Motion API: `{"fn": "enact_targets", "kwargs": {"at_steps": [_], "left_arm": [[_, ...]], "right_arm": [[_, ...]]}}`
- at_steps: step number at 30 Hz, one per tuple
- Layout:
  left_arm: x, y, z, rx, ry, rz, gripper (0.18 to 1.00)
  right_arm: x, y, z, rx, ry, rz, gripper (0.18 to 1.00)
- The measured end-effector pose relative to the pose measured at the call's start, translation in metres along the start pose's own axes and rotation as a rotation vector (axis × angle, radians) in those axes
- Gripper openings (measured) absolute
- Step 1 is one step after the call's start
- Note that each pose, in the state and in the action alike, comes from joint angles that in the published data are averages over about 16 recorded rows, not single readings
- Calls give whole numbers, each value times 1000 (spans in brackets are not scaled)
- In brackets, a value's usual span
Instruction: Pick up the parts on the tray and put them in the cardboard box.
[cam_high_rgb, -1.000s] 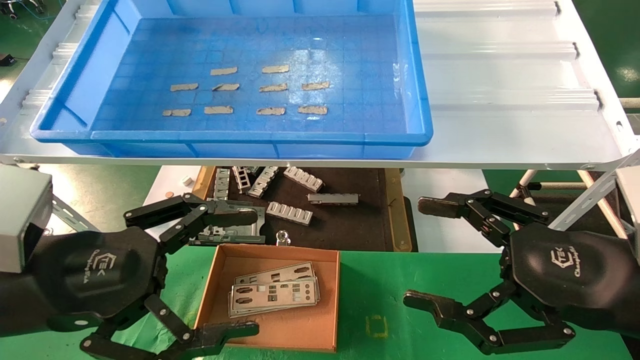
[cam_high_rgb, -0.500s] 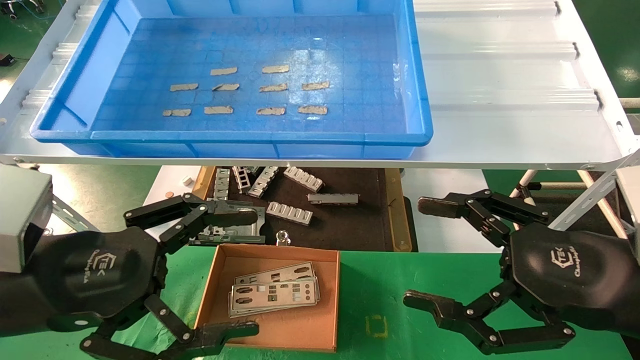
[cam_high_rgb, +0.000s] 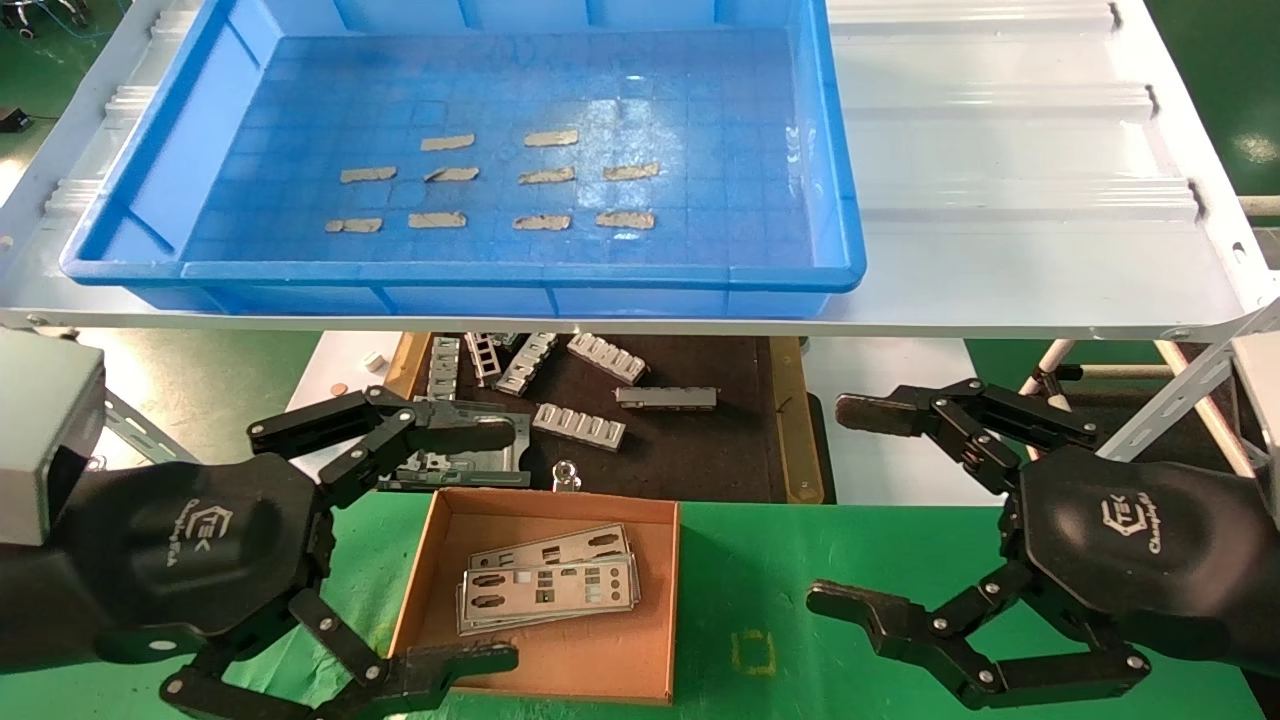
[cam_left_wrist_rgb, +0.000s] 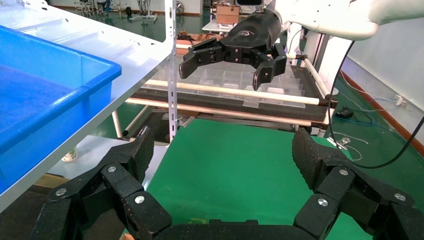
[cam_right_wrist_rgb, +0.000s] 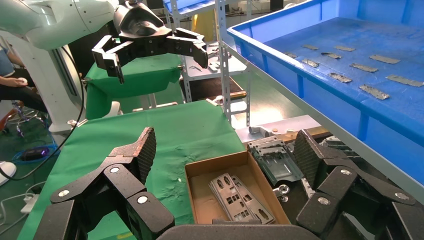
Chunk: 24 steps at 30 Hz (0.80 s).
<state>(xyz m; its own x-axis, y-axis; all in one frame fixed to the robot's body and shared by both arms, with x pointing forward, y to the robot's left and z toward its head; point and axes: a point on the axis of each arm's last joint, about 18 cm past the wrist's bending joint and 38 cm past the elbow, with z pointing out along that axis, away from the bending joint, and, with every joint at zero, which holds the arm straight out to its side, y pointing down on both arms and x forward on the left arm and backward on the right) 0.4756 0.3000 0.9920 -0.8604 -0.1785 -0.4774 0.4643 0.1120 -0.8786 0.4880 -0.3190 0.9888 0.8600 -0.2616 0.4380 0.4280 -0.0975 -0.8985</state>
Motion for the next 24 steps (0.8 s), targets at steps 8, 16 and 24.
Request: {"fn": "enact_targets", "kwargs": {"at_steps": [8, 16, 24], "left_arm": [[0, 0, 0, 0, 0, 0, 1001], [0, 0, 0, 0, 0, 0, 1001], [0, 0, 0, 0, 0, 0, 1001]], "right_arm": [[0, 0, 0, 0, 0, 0, 1001], [0, 0, 0, 0, 0, 0, 1001], [0, 0, 0, 0, 0, 0, 1001]]}}
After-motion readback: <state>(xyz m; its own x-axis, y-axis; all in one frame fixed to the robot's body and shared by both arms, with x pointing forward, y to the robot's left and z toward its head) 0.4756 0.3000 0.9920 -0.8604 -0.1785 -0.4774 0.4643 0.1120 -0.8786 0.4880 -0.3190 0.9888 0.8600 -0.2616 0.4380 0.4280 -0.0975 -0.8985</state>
